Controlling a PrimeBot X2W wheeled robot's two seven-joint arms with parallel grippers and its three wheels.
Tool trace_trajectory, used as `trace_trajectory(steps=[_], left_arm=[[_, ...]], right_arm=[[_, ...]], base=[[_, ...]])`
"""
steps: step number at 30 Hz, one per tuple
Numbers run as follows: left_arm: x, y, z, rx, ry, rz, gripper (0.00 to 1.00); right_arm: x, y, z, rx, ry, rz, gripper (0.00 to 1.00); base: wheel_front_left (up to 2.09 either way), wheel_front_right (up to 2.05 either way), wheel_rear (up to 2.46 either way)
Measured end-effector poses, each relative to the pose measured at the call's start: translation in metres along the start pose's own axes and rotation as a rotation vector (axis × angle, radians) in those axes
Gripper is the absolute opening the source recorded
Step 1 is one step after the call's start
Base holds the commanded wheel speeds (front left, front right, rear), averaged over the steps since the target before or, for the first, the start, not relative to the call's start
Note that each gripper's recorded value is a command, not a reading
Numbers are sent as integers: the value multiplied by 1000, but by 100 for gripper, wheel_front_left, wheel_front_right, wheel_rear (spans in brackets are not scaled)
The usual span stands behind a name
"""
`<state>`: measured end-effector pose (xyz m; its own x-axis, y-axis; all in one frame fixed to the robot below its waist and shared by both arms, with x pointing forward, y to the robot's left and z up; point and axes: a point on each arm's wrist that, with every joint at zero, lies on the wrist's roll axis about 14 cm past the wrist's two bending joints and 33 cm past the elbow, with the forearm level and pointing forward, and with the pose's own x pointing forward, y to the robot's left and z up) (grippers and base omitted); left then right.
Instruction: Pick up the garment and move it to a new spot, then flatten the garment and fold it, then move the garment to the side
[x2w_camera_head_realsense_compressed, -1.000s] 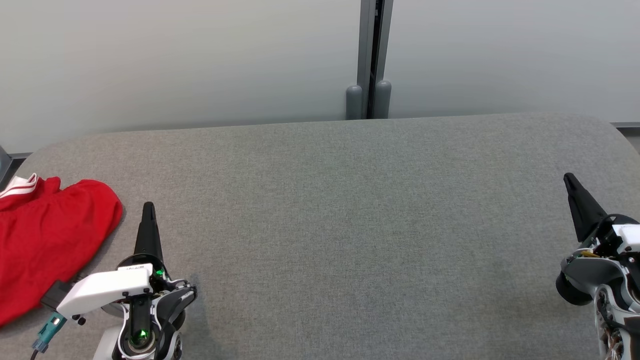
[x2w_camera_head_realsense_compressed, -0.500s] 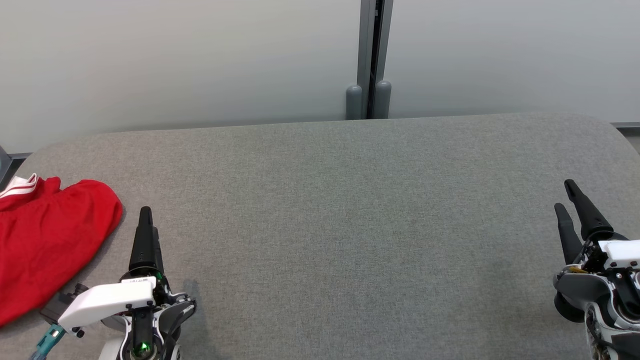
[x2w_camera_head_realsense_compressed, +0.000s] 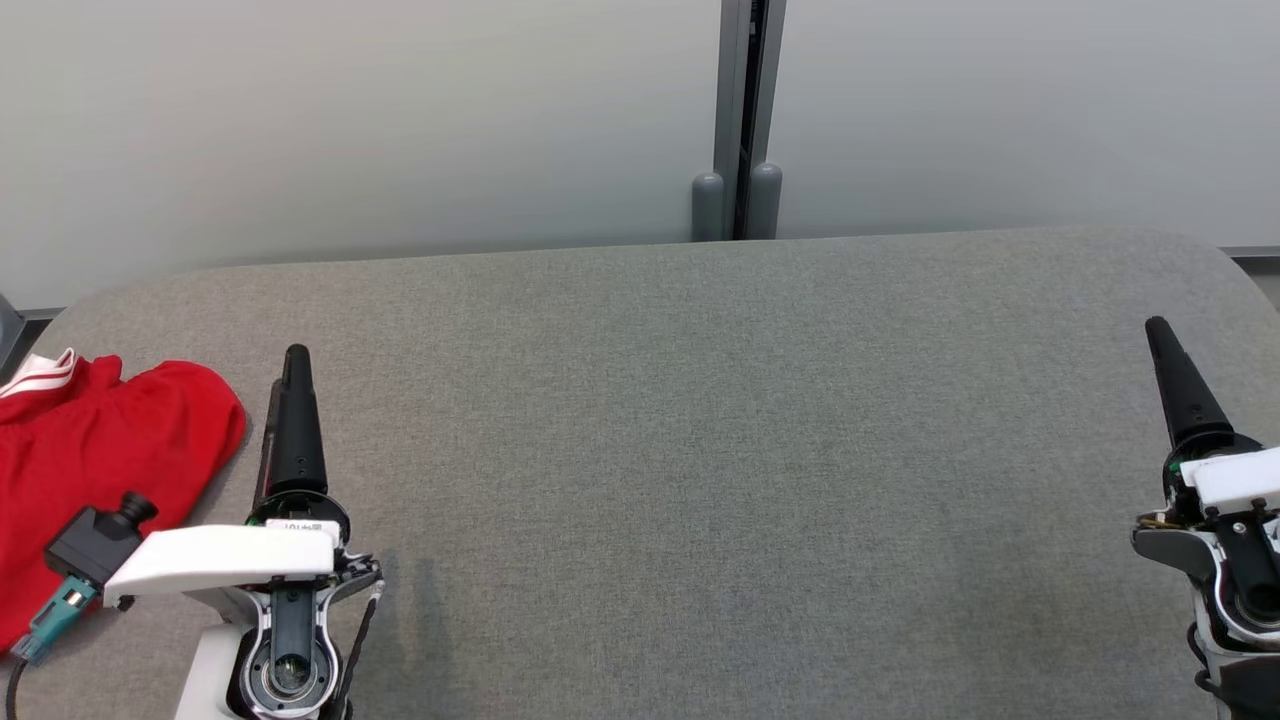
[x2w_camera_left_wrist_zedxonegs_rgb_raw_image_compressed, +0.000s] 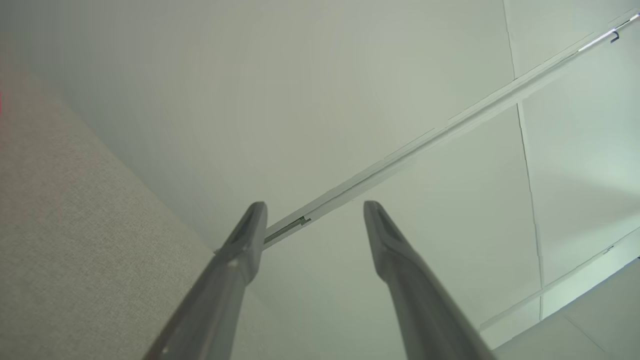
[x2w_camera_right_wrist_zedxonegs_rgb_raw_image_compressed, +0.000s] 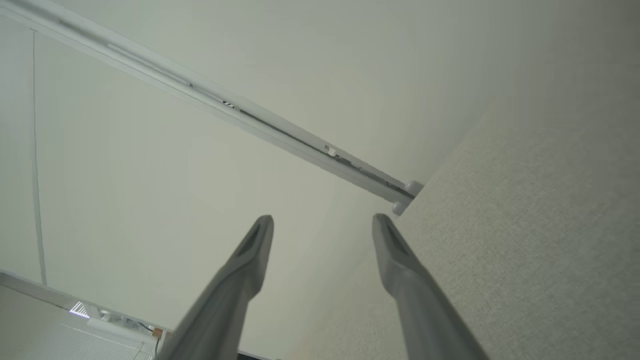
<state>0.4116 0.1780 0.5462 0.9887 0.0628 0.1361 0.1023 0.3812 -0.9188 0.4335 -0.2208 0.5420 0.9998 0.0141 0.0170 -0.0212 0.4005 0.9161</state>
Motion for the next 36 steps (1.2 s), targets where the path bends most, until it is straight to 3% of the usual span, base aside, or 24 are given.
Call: trace_trajectory(steps=[10,16,36], left_arm=[[1,-21,3,231,4,-90,100],[-6,-15,1,344,22,-87,100],[-23,11,-9,663,113,-72,100]], right_arm=[[-6,11,3,-281,-17,25,100],[-11,11,-3,-411,-14,29,100],[-28,1,-19,-689,-6,26,100]], base=[[0,0,0],[0,0,0],[0,0,0]])
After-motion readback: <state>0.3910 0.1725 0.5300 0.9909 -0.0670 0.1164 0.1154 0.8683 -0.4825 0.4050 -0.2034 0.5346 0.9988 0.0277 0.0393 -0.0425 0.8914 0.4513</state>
